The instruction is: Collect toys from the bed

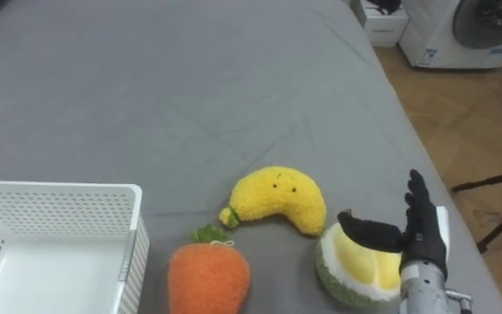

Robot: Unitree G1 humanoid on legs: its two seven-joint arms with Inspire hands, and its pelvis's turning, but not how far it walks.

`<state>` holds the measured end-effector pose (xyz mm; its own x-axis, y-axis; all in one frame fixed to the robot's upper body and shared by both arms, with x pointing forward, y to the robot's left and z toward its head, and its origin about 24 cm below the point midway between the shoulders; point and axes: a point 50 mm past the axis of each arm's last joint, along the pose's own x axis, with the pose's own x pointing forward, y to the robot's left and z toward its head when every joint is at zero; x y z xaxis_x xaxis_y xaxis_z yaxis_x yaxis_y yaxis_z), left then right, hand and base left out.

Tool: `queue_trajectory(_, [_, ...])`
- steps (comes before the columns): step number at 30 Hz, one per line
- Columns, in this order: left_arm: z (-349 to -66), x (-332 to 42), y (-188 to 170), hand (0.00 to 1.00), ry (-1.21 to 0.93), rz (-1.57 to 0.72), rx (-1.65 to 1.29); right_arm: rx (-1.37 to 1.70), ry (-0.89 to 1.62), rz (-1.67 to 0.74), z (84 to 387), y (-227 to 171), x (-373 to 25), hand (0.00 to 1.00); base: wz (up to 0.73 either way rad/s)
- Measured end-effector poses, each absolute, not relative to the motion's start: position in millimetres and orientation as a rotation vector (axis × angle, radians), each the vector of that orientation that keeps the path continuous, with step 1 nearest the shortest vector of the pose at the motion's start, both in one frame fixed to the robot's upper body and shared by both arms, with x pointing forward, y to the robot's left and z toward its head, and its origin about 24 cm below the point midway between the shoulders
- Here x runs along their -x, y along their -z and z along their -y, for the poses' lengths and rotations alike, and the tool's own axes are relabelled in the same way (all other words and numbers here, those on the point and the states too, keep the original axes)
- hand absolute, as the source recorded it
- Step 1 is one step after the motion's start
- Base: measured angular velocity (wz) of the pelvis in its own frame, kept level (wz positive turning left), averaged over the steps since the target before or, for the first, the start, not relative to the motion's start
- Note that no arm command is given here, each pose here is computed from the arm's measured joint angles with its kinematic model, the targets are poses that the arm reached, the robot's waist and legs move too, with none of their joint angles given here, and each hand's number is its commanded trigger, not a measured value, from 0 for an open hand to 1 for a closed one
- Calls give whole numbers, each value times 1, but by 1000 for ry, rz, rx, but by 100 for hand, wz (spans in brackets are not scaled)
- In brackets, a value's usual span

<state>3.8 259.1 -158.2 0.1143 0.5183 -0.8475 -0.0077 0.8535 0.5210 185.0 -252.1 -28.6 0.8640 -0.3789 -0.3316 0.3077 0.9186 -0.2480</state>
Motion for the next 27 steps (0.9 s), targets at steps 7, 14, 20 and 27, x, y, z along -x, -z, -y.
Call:
queue_trajectory(7, [-260,-8,157,0,-403,-1393,-446,265,304,-505,250,53,-174,0,2])
queue_trajectory(14, [-261,-7,156,0,-393,-1389,-467,375,262,-513,250,54,-178,0,5])
queue_trajectory(20, [-262,-5,156,0,-395,-1393,-467,417,239,-594,253,68,-174,0,7])
queue_trajectory(27, [-262,-6,156,0,-396,-1391,-466,435,228,-655,256,79,-169,0,0])
